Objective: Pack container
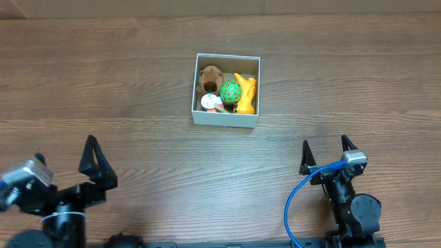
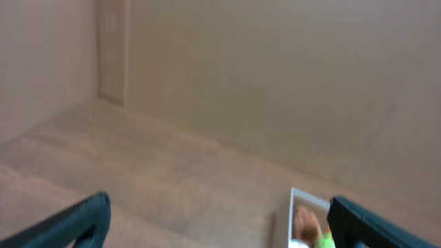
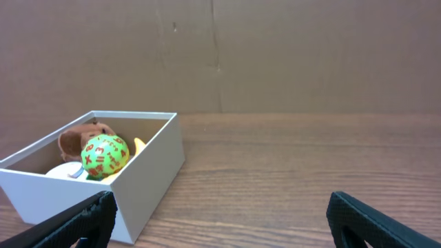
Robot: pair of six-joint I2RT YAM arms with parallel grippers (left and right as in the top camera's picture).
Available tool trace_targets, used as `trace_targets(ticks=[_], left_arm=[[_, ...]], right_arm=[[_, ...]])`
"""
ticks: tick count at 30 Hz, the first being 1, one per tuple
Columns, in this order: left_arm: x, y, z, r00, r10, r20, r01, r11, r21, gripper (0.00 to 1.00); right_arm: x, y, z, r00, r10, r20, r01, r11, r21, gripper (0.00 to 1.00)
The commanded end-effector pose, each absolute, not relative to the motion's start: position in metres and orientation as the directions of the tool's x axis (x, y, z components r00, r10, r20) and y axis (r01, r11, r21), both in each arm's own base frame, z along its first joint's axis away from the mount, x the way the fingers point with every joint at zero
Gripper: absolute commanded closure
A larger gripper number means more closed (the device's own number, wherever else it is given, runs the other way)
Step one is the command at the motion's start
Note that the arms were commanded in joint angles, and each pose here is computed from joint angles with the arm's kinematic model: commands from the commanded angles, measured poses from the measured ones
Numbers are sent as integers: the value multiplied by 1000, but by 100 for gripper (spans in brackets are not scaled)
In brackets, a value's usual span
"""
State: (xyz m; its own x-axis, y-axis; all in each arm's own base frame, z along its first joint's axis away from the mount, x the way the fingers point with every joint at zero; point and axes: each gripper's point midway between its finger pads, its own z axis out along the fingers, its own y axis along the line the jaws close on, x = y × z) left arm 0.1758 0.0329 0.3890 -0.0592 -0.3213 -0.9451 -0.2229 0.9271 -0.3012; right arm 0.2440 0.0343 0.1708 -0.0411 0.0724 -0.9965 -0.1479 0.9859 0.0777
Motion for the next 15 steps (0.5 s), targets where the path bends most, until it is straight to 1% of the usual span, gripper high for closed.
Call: trace_targets(ticks=[1,9,13,15], left_arm=[[189,37,347,-27,-318,-948,-233,924,-303,0],[224,24,291,58,-318,-946,-111,940,-323,0],[235,21,269,115,-309,-944,-75,945,-318,0],[237,18,261,119,-292,-949,-55,952,-300,0]], right_arm=[[244,33,170,-36,78,-996,-142,986,83,0],[244,33,170,-36,78,-996,-142,986,83,0],[244,33,170,-36,78,-996,-142,986,83,0],[244,33,170,-36,78,-996,-142,986,83,0]])
